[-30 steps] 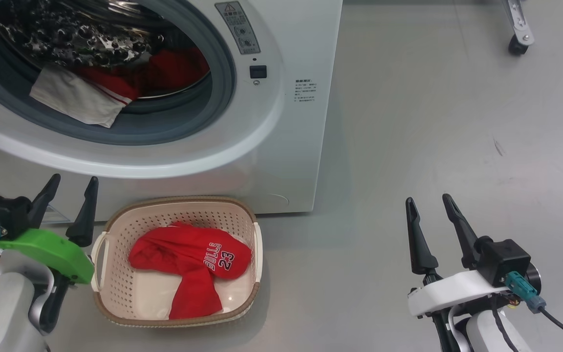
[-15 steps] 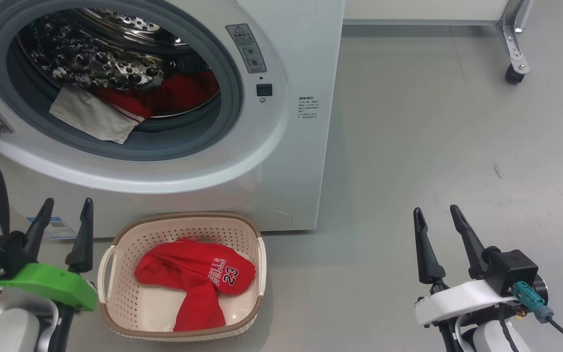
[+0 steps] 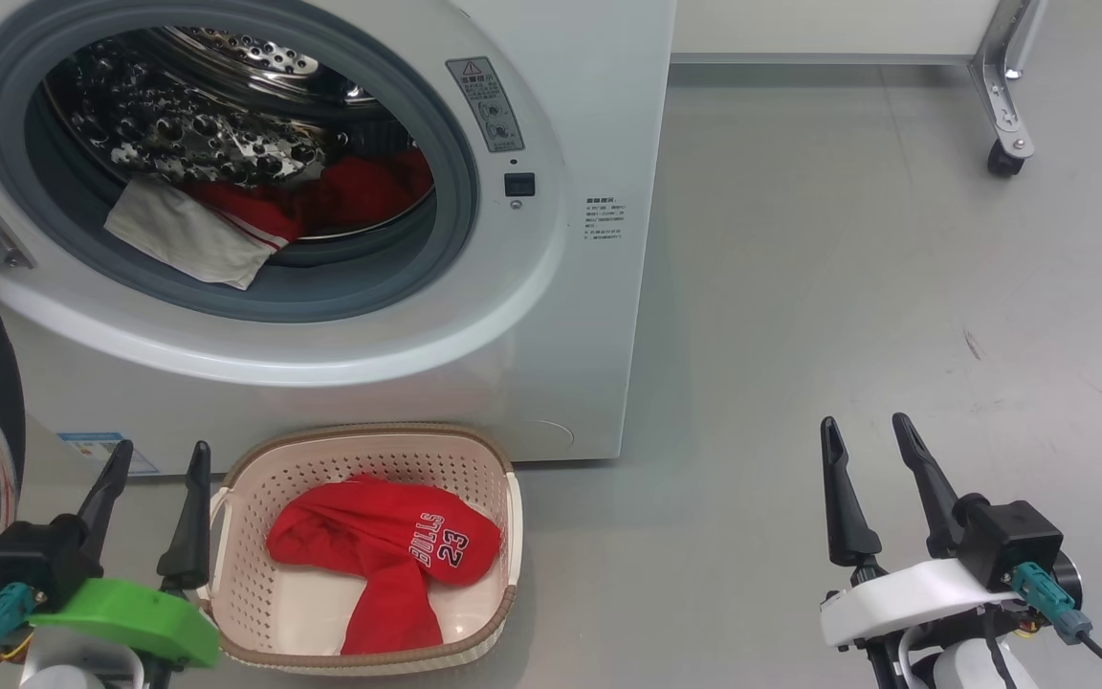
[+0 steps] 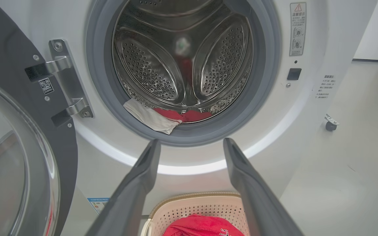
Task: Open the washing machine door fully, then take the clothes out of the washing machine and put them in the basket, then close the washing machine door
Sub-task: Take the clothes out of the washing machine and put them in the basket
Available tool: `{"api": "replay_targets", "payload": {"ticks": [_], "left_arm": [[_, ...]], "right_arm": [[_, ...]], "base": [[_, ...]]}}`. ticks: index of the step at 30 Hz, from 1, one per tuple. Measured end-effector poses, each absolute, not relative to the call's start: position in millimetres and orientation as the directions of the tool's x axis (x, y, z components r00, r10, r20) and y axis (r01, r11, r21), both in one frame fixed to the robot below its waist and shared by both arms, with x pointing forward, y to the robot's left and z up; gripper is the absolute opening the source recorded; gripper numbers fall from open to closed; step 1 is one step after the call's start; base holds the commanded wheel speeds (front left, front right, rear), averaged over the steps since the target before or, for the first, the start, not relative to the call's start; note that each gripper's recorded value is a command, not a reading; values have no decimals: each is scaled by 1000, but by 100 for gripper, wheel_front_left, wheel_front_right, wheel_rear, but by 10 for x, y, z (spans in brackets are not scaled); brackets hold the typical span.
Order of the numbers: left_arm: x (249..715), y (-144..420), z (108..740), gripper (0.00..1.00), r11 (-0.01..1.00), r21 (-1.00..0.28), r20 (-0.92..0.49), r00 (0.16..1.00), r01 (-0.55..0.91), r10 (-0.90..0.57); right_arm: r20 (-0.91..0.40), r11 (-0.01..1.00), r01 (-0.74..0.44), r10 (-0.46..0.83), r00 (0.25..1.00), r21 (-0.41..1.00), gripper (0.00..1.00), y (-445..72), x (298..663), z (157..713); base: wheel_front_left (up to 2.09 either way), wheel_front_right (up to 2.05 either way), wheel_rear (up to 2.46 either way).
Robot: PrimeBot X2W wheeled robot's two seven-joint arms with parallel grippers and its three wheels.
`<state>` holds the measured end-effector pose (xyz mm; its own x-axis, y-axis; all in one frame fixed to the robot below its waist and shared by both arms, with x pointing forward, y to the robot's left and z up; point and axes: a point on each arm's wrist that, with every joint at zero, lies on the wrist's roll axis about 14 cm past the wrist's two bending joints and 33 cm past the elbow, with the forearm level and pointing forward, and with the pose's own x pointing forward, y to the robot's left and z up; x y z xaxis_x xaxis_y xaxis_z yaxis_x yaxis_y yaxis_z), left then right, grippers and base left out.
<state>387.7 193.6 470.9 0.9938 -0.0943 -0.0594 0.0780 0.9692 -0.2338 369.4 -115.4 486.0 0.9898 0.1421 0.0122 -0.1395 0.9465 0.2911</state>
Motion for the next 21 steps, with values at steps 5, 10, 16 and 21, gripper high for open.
{"api": "replay_targets", "payload": {"ticks": [5, 10, 16, 21], "left_arm": [[3833, 1908, 4716, 100, 967, -242, -52, 995, 75, -90], [3820, 1919, 4756, 100, 969, -234, -37, 995, 77, -88], [3776, 1887, 4735, 100, 969, -233, -39, 995, 81, -93], [3770, 1881, 4763, 100, 969, -230, -27, 995, 86, -95]], "right_arm": [[10, 946, -140, 143, 990, 292, 100, -1158, 3676, 4853], [13, 945, -145, 147, 989, 294, 100, -1156, 3668, 4858], [15, 945, -143, 146, 989, 294, 100, -1162, 3663, 4864], [16, 945, -144, 146, 989, 294, 100, -1165, 3658, 4866]], "base": [[0, 0, 0], [0, 0, 0], [0, 0, 0], [0, 0, 0]]}}
